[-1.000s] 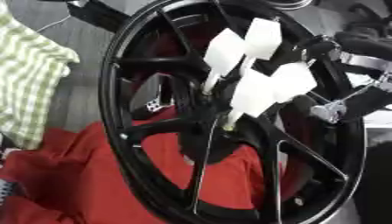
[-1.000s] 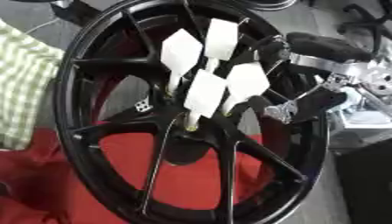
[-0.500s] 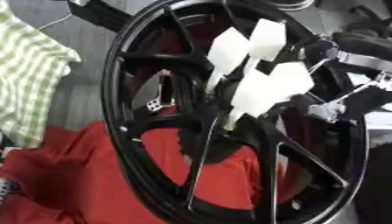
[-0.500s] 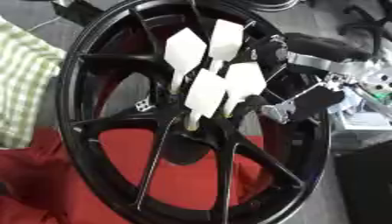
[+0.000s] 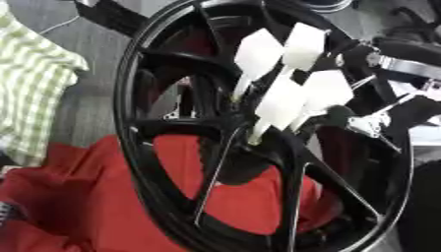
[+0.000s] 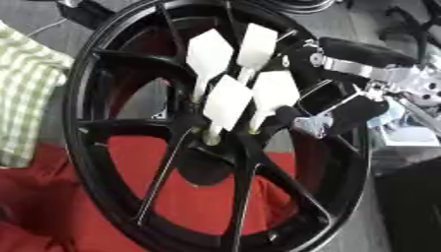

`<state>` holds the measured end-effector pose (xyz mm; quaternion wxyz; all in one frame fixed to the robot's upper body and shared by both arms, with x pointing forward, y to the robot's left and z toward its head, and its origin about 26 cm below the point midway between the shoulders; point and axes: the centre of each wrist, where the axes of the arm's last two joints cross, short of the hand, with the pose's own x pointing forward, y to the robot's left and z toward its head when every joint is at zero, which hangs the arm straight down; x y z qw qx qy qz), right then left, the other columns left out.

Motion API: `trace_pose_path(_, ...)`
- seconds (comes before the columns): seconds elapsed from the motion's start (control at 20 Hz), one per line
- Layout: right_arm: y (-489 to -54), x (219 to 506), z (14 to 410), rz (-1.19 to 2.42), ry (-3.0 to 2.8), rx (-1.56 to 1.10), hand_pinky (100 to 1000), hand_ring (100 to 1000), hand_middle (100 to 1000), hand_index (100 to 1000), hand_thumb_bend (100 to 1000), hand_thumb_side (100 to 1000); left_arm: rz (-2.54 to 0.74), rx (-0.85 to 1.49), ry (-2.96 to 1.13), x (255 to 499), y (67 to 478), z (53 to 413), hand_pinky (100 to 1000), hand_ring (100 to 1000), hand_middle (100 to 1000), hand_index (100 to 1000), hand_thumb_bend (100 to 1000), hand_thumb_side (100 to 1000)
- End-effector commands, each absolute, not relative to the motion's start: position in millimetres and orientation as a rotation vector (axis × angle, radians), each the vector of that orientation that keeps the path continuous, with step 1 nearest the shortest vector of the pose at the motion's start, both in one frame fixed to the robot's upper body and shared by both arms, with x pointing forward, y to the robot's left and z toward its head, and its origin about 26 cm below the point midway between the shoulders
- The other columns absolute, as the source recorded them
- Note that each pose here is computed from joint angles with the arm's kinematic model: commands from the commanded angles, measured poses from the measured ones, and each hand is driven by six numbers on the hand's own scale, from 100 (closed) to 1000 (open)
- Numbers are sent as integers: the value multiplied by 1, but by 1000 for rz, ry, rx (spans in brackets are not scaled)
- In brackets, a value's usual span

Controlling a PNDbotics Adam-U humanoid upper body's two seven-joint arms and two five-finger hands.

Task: Pull the pin out of the wheel hub.

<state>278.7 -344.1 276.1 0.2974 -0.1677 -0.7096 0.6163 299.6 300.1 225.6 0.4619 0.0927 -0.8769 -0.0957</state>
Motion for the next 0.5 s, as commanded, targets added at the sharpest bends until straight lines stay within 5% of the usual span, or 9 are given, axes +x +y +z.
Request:
trace_pose_path(0.05,-347,276,289,1653,-1892,-486,867,713,371,485,100,326,-245,246,-2175,297,301,232,572,685,600,739,100,772)
trace_pose_path(0.5,-349,275,294,1593,-1927,-503,863,688,353,477,100,278,-239,247,-2172,296,302,231,574,686,600,739,100,771)
